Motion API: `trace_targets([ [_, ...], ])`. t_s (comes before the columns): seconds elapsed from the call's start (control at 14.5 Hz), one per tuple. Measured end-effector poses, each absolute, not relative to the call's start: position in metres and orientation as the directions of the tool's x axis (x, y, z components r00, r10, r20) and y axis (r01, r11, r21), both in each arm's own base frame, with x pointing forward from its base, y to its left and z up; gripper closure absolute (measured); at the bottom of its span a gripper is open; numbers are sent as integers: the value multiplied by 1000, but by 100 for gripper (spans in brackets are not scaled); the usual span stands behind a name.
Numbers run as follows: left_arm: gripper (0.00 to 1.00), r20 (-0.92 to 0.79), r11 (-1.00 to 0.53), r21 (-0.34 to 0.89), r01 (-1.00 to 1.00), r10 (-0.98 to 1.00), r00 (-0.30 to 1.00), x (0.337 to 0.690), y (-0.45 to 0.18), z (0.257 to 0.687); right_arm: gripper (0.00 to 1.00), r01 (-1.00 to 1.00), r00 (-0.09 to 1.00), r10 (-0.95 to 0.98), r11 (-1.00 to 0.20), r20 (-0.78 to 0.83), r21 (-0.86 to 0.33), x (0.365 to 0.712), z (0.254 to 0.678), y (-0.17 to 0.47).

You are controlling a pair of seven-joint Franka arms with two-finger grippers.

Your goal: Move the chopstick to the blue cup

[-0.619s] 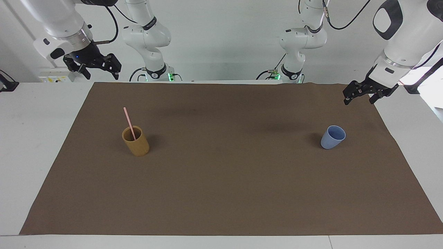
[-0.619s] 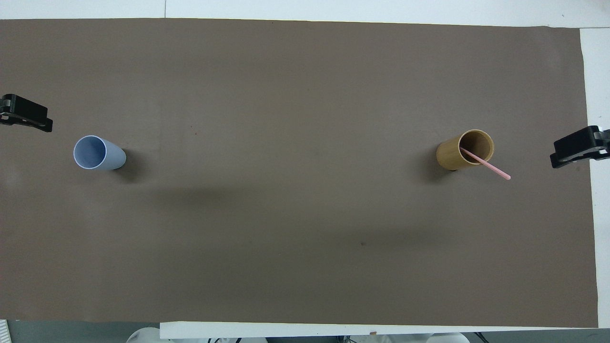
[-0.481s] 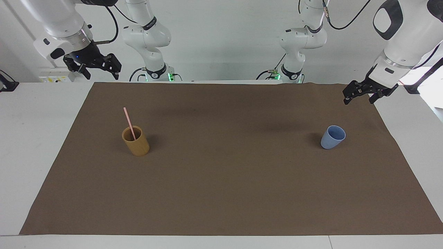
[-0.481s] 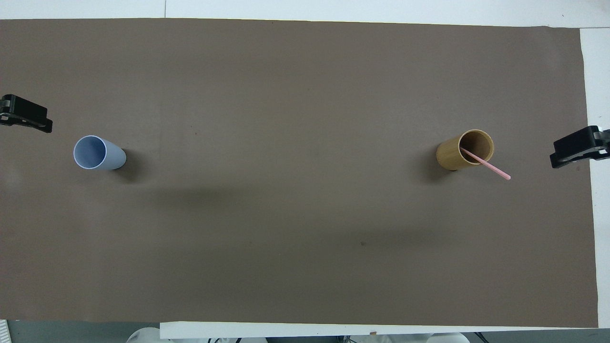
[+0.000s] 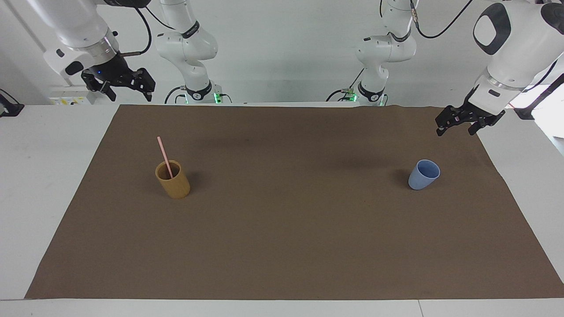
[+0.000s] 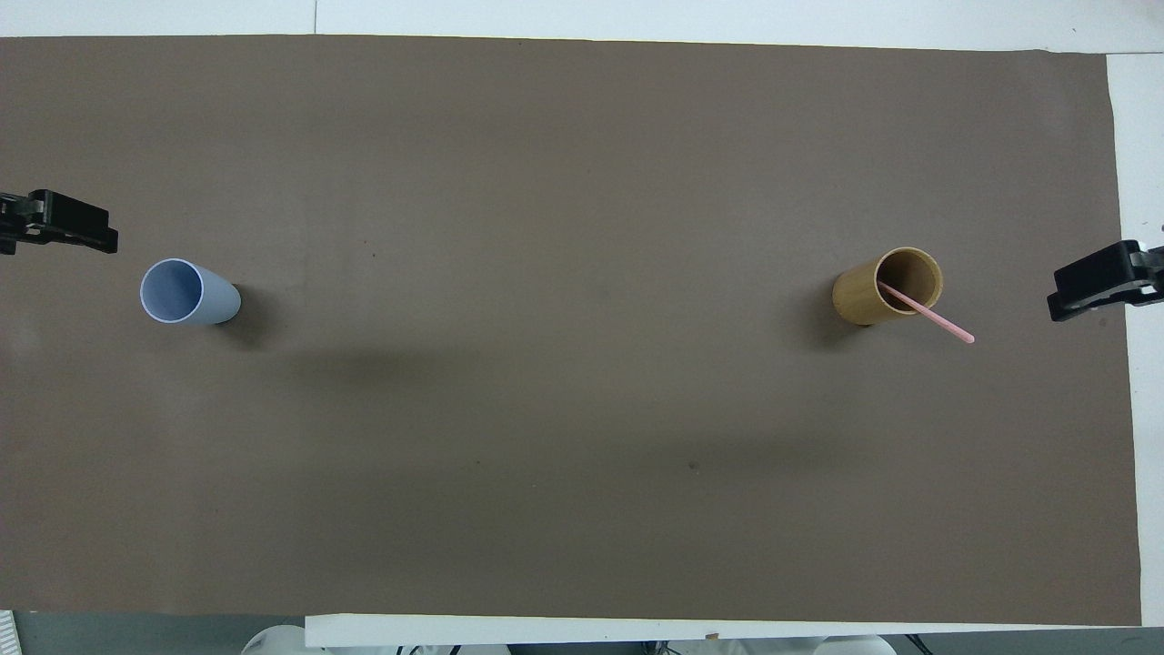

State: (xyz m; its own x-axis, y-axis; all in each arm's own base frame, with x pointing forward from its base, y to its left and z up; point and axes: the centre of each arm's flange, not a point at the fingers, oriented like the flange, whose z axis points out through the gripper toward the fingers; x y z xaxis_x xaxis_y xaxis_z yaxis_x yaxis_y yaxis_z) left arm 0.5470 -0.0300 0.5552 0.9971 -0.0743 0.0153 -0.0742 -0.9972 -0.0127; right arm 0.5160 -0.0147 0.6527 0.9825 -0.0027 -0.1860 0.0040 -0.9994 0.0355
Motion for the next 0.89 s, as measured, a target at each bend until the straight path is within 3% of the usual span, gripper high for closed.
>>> trace_targets([
  [0.48,0,5,-999,-10,33,33,999,535,25,431,0,5,983,-1,-999,-186,35,516,653,-14],
  [0.89,0,2,-998,-9,56,56,998,539,43,391,0,6,982,-1,-999,-187,35,516,652,-14],
])
